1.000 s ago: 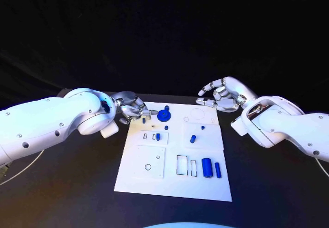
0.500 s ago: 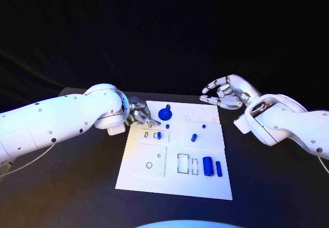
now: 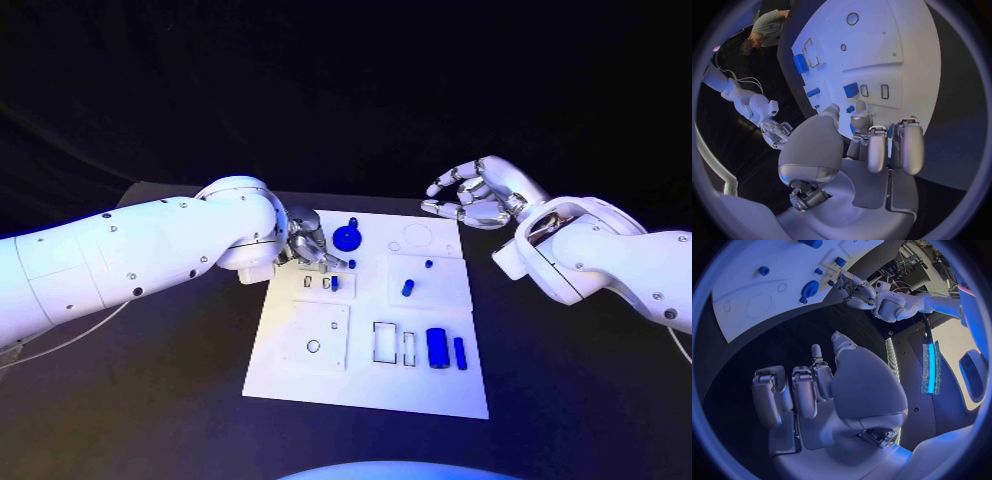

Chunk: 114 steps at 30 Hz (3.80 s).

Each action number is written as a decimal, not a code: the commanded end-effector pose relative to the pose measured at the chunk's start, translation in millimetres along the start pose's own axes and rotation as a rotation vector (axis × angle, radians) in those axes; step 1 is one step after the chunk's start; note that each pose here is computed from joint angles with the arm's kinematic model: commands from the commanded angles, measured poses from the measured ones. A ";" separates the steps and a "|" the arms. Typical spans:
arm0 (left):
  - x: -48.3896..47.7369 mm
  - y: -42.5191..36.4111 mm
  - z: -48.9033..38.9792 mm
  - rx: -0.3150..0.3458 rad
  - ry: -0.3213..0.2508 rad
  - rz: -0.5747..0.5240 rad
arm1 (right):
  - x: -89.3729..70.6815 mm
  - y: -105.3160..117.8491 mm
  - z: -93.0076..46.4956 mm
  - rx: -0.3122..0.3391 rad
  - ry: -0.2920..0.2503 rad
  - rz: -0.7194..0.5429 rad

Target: Assemble the parts on the task board

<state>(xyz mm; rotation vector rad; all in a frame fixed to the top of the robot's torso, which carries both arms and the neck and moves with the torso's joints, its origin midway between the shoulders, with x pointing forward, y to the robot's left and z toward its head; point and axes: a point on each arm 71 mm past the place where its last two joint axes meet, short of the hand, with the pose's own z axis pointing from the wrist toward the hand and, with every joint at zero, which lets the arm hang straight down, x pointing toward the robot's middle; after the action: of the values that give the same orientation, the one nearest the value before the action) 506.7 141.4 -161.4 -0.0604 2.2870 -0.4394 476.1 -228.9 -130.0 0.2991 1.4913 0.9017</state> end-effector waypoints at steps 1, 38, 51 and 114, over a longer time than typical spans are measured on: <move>1.9 -3.0 1.1 -0.003 0.028 0.021 | 2.2 -0.2 0.4 0.004 0.020 -0.006; 10.2 -8.6 10.0 -0.011 0.097 0.058 | 3.0 -1.9 0.3 0.011 0.023 -0.007; 13.0 -10.3 11.7 -0.005 0.112 0.062 | 3.5 -1.6 0.4 0.010 0.024 -0.007; 17.1 5.2 3.7 0.005 -0.091 0.018 | -0.5 -4.5 -4.0 0.019 0.018 -0.008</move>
<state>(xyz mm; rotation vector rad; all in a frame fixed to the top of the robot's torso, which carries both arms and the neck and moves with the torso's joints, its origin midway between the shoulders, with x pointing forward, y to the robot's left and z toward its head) 497.0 143.2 -178.9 -0.0866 2.2310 -0.4473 474.7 -234.7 -132.8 0.3134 1.5098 0.8832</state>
